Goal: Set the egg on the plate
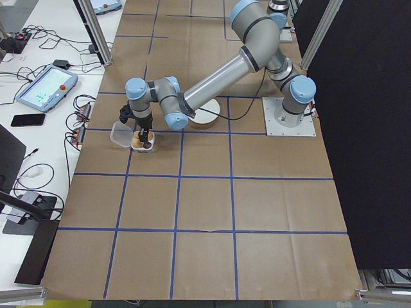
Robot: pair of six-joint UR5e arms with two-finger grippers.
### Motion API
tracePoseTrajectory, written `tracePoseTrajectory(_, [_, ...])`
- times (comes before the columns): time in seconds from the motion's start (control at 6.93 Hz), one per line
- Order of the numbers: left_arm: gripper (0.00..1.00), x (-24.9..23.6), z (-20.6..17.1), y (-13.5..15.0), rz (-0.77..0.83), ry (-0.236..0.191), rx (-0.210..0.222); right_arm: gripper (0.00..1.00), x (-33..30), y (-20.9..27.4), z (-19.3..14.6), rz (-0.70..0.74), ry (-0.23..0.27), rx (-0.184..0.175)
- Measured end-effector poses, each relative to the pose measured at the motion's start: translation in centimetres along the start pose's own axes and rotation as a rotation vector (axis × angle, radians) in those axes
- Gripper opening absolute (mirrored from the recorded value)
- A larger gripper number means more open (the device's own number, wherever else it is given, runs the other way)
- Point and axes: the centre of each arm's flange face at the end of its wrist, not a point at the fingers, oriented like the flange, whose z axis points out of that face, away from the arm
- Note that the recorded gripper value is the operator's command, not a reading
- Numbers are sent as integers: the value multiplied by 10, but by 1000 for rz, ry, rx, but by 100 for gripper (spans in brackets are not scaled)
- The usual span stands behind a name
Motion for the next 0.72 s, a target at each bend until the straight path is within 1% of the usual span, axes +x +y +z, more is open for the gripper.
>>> tracePoseTrajectory(0.29, [62, -1, -1, -2, 0, -3, 3, 100, 0, 0, 0, 0, 0, 0])
tracePoseTrajectory(0.58, [61, -1, 1, 0, -1, 0, -3, 100, 0, 0, 0, 0, 0, 0])
tracePoseTrajectory(0.72, [50, 0, 1, 0, -1, 1, -6, 100, 0, 0, 0, 0, 0, 0])
